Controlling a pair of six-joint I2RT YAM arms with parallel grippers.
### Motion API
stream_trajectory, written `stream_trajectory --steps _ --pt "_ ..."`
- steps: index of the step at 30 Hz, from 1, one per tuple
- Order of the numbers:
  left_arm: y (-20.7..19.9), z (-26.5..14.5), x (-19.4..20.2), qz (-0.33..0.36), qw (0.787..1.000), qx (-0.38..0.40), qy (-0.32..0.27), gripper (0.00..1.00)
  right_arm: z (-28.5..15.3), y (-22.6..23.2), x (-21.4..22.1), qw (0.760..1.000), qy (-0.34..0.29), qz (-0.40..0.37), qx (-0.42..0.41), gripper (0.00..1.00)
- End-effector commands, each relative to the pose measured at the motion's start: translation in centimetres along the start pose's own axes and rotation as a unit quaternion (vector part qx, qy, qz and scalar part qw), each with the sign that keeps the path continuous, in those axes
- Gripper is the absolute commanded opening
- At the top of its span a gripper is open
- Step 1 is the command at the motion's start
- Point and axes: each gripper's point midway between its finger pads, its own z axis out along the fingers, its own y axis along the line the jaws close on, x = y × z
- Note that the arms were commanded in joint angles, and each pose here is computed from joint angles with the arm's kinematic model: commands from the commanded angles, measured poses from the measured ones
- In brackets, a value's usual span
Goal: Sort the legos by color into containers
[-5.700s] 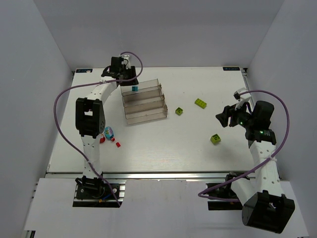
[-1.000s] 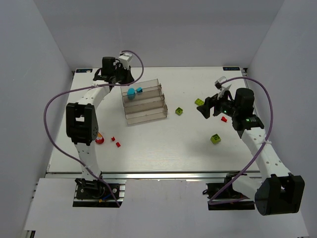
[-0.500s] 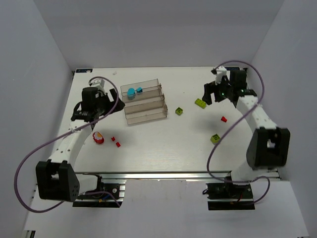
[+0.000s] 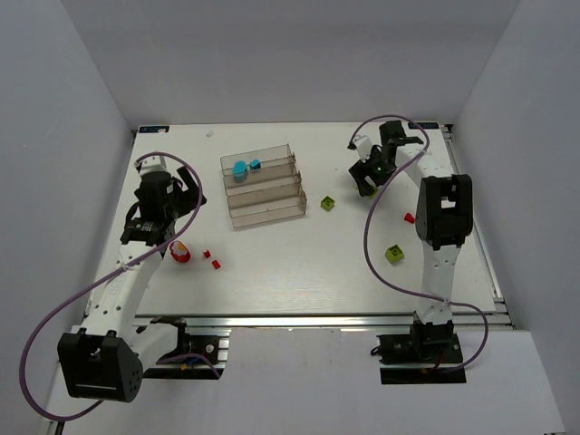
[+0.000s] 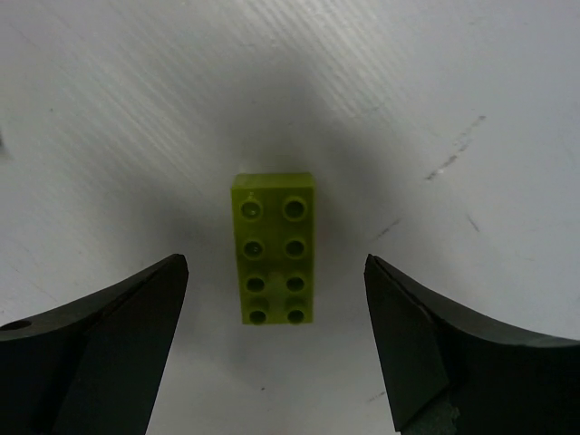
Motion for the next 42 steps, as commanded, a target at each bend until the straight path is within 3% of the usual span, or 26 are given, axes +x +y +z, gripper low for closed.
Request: stream_trajectory --steps 1,6,11,13,14,16,20,24,27,33,42 --pt "0.2 -0.4 -1.0 -0.004 1.000 -0.006 -0.020 0.98 -0.2 0.8 -0.5 0.999 0.016 -0.045 -0.010 0.84" --pt "0.1 -0.3 -0.8 -0.002 1.000 -0.003 -0.013 0.98 0.9 1.0 1.0 0.998 0.039 -0.042 -0.010 0.75" --pt "0.5 -0.3 -0.8 -0.004 1.000 -0.015 -0.016 0.98 1.4 0.8 2.0 0.998 0.051 -0.039 -0.004 0.48" --pt "0.5 -0.3 -0.8 -0.005 1.000 -0.015 -0.016 0.98 1.4 0.9 2.6 0.998 0.053 -0.035 -0.004 0.43" --pt "0.5 -0.3 -0.7 -0.004 1.000 -0.015 -0.016 0.98 1.2 0.9 2.4 0.998 0.049 -0.038 0.000 0.35" --pt "0.5 -0.3 -0.8 -0.005 1.000 -0.014 -0.017 0.98 1.0 0.8 2.4 0.998 0.048 -0.037 0.001 0.32" --pt "0.8 -0.1 -0.7 -0.003 1.000 -0.021 -0.016 0.98 -0.2 1.2 1.1 0.998 0.039 -0.045 -0.007 0.00" --pt "1.1 0.0 -0.4 -0.004 0.999 -0.028 -0.015 0.98 -4.0 2.7 -4.6 0.994 -0.049 -0.090 -0.024 0.00" --pt "1.1 0.3 -0.1 -0.003 1.000 -0.029 -0.008 0.98 -6.8 6.6 -9.6 0.974 -0.120 -0.187 -0.048 0.00" --pt "1.1 0.6 0.1 0.003 1.000 -0.030 -0.004 0.98 -7.7 15.8 -17.9 0.897 -0.201 -0.384 -0.090 0.00" --pt "-1.0 0.0 0.1 0.027 0.999 0.038 -0.015 0.97 -2.6 17.9 -24.0 0.883 -0.231 -0.404 -0.054 0.02"
